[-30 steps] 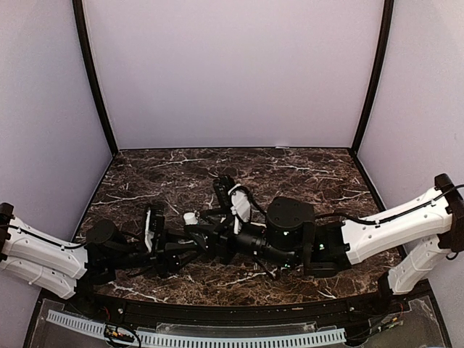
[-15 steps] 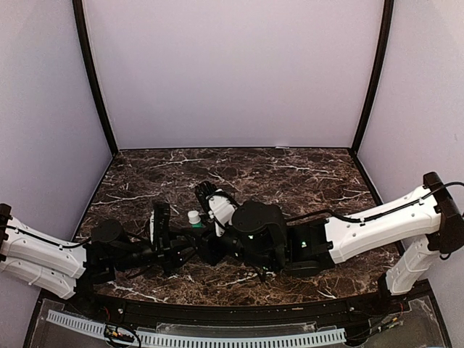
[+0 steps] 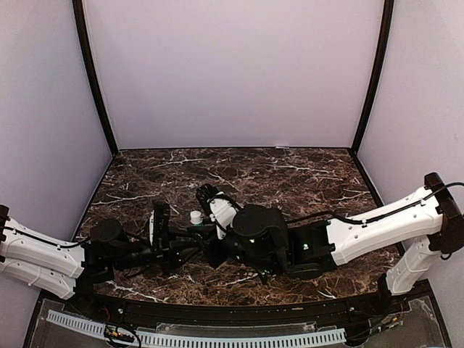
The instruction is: Place the letter into the envelope and seal it
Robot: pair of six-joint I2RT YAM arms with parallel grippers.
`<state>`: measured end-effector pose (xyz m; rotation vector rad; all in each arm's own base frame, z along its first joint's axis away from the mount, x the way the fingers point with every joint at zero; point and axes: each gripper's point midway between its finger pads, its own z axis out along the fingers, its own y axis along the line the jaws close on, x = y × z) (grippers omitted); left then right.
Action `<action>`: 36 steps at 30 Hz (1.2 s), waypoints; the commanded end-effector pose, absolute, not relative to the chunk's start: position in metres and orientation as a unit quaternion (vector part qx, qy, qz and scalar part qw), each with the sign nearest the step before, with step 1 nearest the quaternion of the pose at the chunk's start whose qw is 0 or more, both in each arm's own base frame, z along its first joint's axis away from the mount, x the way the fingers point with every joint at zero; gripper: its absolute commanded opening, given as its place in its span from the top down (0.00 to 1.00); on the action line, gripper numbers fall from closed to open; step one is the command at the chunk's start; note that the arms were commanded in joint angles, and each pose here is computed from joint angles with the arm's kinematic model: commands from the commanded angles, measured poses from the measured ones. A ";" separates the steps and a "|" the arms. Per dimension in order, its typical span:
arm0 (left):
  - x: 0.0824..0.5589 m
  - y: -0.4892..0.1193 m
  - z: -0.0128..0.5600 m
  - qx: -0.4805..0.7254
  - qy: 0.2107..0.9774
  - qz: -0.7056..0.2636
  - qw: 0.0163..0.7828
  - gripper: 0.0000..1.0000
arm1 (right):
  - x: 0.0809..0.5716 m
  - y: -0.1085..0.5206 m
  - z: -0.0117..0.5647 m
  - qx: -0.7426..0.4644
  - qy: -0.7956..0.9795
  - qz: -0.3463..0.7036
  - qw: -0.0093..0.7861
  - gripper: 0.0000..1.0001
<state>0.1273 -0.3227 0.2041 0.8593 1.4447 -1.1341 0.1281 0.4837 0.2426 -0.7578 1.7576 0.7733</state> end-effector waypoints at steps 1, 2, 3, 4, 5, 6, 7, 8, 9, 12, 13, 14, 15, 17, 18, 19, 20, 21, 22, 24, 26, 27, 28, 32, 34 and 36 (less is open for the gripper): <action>0.090 -0.325 0.237 0.410 0.527 -0.540 0.512 0.93 | 0.110 0.475 0.266 -0.339 0.696 0.372 0.513 1.00; 0.085 -0.323 0.243 0.412 0.514 -0.551 0.511 0.93 | 0.104 0.474 0.267 -0.352 0.687 0.383 0.508 1.00; 0.074 -0.322 0.244 0.427 0.500 -0.565 0.498 0.93 | 0.097 0.474 0.271 -0.367 0.675 0.396 0.503 1.00; 0.069 -0.319 0.250 0.430 0.485 -0.576 0.497 0.93 | 0.090 0.473 0.273 -0.382 0.663 0.409 0.497 1.00; 0.059 -0.318 0.250 0.443 0.473 -0.588 0.484 0.93 | 0.083 0.472 0.274 -0.397 0.651 0.421 0.491 1.00; 0.055 -0.316 0.253 0.446 0.464 -0.597 0.480 0.93 | 0.078 0.471 0.275 -0.410 0.641 0.432 0.484 1.00; 0.047 -0.315 0.254 0.456 0.452 -0.606 0.469 0.92 | 0.075 0.469 0.277 -0.418 0.631 0.445 0.479 1.00; 0.044 -0.314 0.257 0.459 0.444 -0.613 0.465 0.92 | 0.070 0.468 0.278 -0.428 0.620 0.461 0.468 1.00; 0.038 -0.313 0.256 0.469 0.435 -0.620 0.454 0.92 | 0.067 0.466 0.279 -0.435 0.611 0.474 0.461 1.00; 0.026 -0.312 0.258 0.484 0.413 -0.637 0.436 0.92 | 0.062 0.465 0.282 -0.449 0.592 0.501 0.444 1.00; 0.021 -0.312 0.256 0.493 0.407 -0.641 0.424 0.92 | 0.059 0.466 0.282 -0.454 0.587 0.507 0.438 1.00; 0.017 -0.311 0.257 0.499 0.398 -0.647 0.416 0.92 | 0.057 0.467 0.281 -0.459 0.584 0.512 0.432 1.00; 0.015 -0.313 0.255 0.503 0.398 -0.651 0.407 0.92 | 0.054 0.469 0.281 -0.465 0.579 0.517 0.426 1.00; 0.010 -0.313 0.254 0.510 0.391 -0.658 0.393 0.92 | 0.051 0.472 0.280 -0.473 0.572 0.525 0.417 1.00; 0.007 -0.313 0.256 0.515 0.382 -0.662 0.389 0.92 | 0.050 0.474 0.280 -0.476 0.568 0.528 0.414 1.00; 0.006 -0.313 0.255 0.516 0.380 -0.665 0.383 0.92 | 0.049 0.475 0.279 -0.479 0.565 0.532 0.410 1.00; 0.003 -0.313 0.255 0.521 0.374 -0.669 0.377 0.92 | 0.048 0.476 0.279 -0.482 0.562 0.535 0.407 1.00; 0.001 -0.313 0.255 0.522 0.371 -0.672 0.373 0.92 | 0.048 0.477 0.278 -0.484 0.561 0.537 0.403 1.00; 0.000 -0.312 0.255 0.524 0.368 -0.674 0.370 0.92 | 0.047 0.477 0.278 -0.487 0.559 0.539 0.401 1.00; 0.000 -0.312 0.256 0.522 0.367 -0.675 0.371 0.92 | 0.048 0.475 0.276 -0.486 0.559 0.541 0.398 1.00; 0.002 -0.312 0.255 0.520 0.371 -0.671 0.376 0.92 | 0.047 0.471 0.277 -0.486 0.557 0.543 0.398 1.00; 0.003 -0.313 0.254 0.521 0.373 -0.669 0.378 0.92 | 0.047 0.469 0.276 -0.485 0.557 0.544 0.397 1.00; 0.005 -0.313 0.254 0.517 0.376 -0.666 0.383 0.92 | 0.047 0.467 0.277 -0.484 0.558 0.545 0.398 1.00; 0.023 -0.320 0.253 0.493 0.407 -0.647 0.416 0.93 | 0.061 0.462 0.274 -0.460 0.588 0.523 0.411 0.99; 0.037 -0.325 0.251 0.476 0.433 -0.628 0.438 0.93 | 0.072 0.459 0.270 -0.440 0.614 0.506 0.417 0.84; 0.052 -0.328 0.247 0.458 0.461 -0.605 0.461 0.94 | 0.081 0.454 0.270 -0.416 0.633 0.495 0.425 0.66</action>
